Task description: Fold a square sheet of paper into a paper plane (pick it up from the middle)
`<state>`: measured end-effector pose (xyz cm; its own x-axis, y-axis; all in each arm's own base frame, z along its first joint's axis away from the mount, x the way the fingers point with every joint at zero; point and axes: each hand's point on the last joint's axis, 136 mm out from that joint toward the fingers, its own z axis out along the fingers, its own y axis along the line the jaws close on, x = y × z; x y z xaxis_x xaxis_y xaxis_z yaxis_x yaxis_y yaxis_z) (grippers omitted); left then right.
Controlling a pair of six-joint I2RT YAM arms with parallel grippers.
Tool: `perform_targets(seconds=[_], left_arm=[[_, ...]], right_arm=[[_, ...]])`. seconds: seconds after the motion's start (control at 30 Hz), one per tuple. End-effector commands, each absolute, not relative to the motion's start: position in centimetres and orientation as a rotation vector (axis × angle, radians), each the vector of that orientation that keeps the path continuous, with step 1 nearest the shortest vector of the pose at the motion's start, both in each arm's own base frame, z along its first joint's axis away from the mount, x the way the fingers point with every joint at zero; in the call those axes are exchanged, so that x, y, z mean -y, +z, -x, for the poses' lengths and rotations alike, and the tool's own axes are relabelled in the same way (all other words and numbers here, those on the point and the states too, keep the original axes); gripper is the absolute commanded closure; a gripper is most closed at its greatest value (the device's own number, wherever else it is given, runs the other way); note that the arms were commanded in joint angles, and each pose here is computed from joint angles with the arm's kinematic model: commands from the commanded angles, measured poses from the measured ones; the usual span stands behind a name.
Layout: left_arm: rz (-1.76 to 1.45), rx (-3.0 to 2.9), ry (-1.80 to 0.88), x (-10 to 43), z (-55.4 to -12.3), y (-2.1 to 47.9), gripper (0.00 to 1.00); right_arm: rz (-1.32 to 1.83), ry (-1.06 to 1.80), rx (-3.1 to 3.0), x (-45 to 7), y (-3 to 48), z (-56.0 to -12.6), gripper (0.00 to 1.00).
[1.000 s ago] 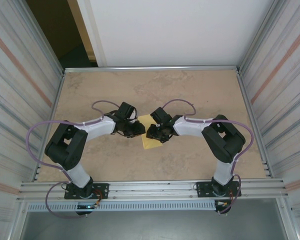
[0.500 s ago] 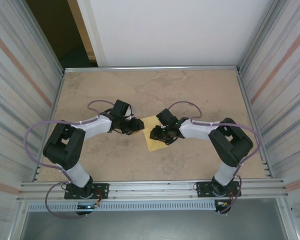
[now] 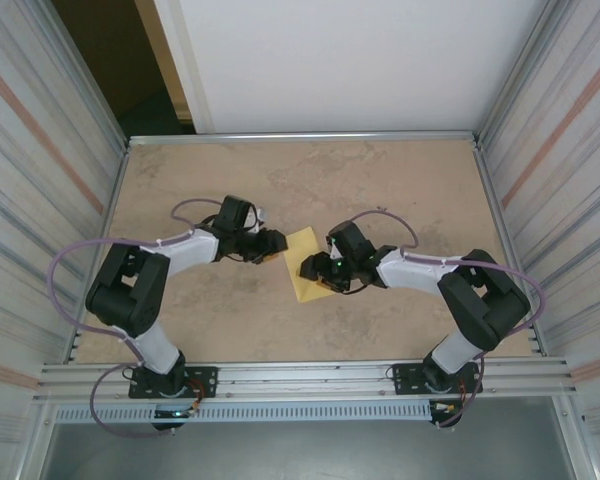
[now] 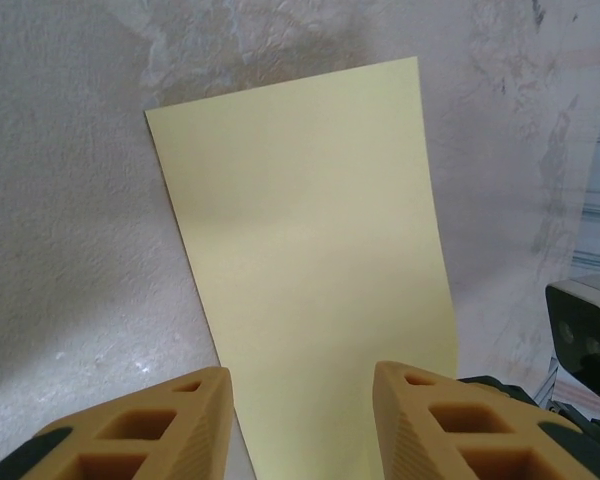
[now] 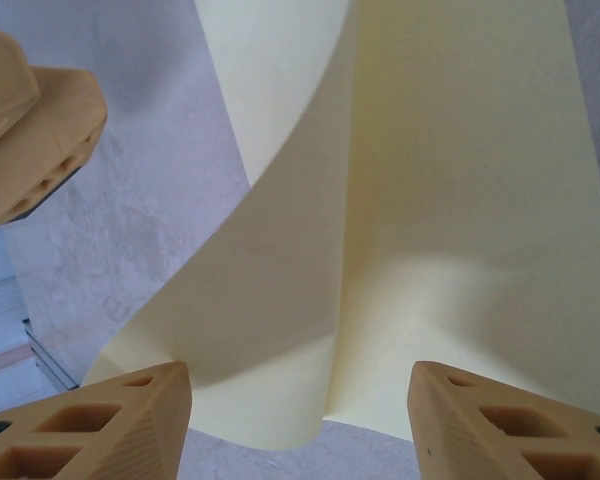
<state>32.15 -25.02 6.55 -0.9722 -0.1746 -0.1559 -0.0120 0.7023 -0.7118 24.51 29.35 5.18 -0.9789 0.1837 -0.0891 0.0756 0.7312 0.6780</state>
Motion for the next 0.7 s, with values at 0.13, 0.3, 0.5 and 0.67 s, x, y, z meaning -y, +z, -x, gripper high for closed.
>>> perform_targets(seconds=[0.13,0.3,0.5,0.67], left_arm=[[0.102,-2.669,-1.218,26.6,-33.5,7.2,0.61],[0.099,-2.672,-1.221,26.7,-33.4,7.1,0.61],[0.093,-2.672,-1.221,26.8,-33.3,7.2,0.61],[0.094,-2.677,-1.220,26.9,-33.3,7.0,0.61]], right_arm=[[-0.296,1.129,-2.711,-27.3,6.2,-24.2,0.39],[-0.293,1.160,-2.677,-26.4,6.9,-23.6,0.38],[-0.314,1.168,-2.679,-26.4,6.8,-23.5,0.38],[-0.305,1.224,-2.631,-26.9,7.7,-23.9,0.38]])
